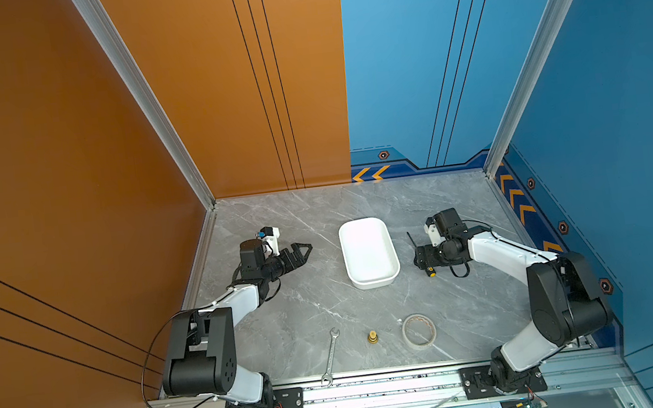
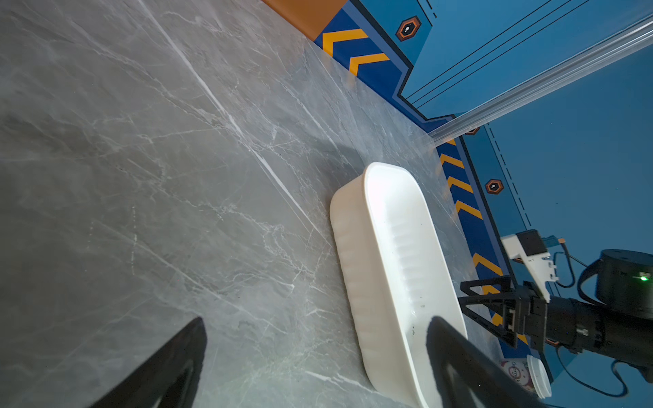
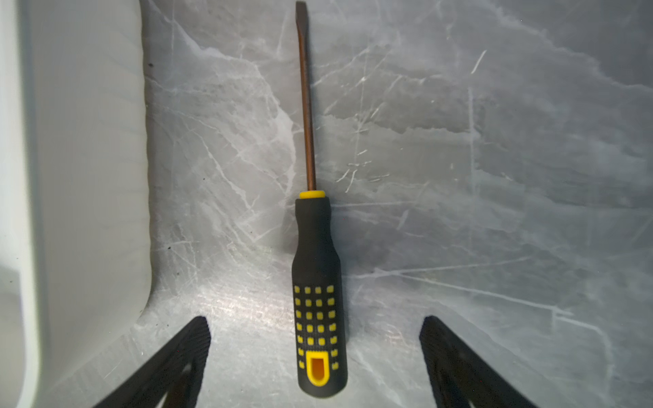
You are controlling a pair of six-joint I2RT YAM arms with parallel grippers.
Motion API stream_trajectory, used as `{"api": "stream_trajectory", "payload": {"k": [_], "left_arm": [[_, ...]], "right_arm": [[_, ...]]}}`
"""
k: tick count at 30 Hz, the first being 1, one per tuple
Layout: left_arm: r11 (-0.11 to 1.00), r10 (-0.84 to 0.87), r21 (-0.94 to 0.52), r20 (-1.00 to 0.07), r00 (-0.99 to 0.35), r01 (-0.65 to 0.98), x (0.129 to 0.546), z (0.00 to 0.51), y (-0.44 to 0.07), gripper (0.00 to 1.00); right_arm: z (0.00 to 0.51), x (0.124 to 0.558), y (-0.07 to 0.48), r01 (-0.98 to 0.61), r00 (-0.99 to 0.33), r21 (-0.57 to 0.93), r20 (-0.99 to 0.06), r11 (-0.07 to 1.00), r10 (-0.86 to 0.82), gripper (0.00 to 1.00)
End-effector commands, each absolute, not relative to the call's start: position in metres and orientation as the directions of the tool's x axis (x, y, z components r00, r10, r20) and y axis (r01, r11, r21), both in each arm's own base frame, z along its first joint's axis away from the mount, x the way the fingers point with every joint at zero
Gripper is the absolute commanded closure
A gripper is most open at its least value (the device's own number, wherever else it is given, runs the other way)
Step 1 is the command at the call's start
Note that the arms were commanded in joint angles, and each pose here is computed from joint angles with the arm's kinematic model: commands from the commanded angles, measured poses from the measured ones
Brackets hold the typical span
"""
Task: Put the screwdriver in the bin
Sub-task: 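Lower the right gripper and close it on the screwdriver handle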
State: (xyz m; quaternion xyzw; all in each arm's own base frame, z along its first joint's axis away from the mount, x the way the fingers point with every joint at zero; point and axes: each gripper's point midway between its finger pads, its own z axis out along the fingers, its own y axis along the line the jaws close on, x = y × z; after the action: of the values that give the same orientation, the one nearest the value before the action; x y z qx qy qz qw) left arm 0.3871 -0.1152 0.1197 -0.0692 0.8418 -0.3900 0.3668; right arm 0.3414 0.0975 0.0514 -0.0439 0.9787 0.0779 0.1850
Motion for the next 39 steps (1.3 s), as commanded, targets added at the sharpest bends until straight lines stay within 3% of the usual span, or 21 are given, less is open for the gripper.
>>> {"api": "stream_trajectory", "payload": {"k": [1,29,39], "left_arm": [[0.628,-0.406,-0.758,-0.514,-0.756,0.178,0.386,0.127,-0.127,0.02],[0.597,-0.411,-0.790,-0.451,-0.792,0.140,0.379,0.116,-0.135,0.02],[0.606,-0.403,-0.783,-0.451,-0.796,0.137,0.374,0.110,-0.135,0.02]], "right_arm": [[0.049,0.343,0.093,-0.084,-0.937,0.068,-0.345,0.994,-0.055,0.12],[0.029,0.350,0.098,-0.066,-0.963,0.009,-0.263,0.998,-0.061,0.58],[0.027,0.348,0.104,-0.058,-0.968,0.054,-0.248,0.997,-0.043,0.88]]}}
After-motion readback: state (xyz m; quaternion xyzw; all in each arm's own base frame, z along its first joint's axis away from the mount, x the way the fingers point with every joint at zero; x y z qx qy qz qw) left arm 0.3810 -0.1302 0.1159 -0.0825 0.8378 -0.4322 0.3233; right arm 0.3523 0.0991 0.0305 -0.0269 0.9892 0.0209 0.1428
